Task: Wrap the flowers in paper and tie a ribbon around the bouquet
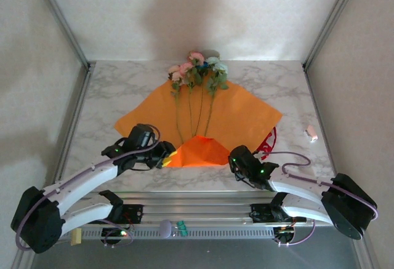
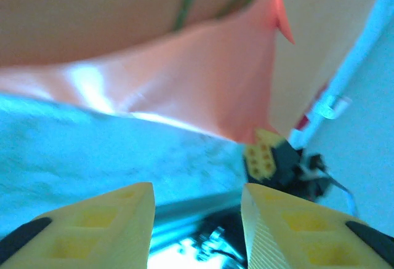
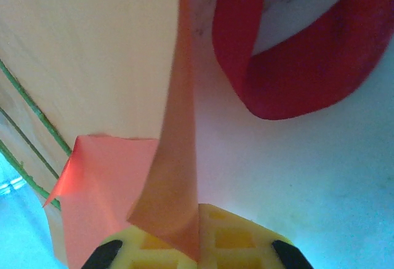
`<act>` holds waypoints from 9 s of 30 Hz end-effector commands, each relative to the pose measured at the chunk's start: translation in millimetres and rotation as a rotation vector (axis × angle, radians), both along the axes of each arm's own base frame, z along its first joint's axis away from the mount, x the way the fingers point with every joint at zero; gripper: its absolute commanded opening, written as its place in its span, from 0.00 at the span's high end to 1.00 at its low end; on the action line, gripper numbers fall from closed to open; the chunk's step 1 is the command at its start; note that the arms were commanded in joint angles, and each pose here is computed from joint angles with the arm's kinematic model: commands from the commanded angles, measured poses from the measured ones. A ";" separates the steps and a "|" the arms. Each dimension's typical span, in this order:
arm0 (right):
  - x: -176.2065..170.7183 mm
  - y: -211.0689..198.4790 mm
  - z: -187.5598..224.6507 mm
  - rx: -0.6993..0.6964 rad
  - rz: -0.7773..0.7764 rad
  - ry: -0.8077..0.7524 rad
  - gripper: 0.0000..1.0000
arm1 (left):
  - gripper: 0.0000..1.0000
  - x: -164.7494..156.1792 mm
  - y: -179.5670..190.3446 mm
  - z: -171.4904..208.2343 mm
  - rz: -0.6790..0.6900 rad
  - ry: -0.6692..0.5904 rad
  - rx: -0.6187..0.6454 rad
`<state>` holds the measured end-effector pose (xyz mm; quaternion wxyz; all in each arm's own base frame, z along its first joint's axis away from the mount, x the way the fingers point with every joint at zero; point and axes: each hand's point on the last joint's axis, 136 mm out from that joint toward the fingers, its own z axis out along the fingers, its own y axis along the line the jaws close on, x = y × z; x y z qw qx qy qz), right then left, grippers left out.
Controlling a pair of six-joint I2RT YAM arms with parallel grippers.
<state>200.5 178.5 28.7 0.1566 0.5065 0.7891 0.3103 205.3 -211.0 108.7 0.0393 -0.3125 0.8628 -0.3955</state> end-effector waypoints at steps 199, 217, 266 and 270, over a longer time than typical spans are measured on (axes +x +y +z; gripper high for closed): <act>-31.3 -22.9 -51.7 -0.060 0.523 0.350 1.00 | 0.86 -5.0 44.4 -98.7 0.416 0.078 0.348; -33.4 -25.4 -53.5 -0.072 0.525 0.357 1.00 | 0.86 -24.9 100.1 -95.3 0.465 0.157 0.516; 11.4 147.5 -0.1 -0.166 1.183 0.150 0.99 | 0.38 176.6 253.0 -32.5 0.312 -0.121 0.582; 7.4 142.6 -10.8 -0.175 1.177 0.185 1.00 | 0.38 195.5 271.7 -26.3 0.262 -0.141 0.701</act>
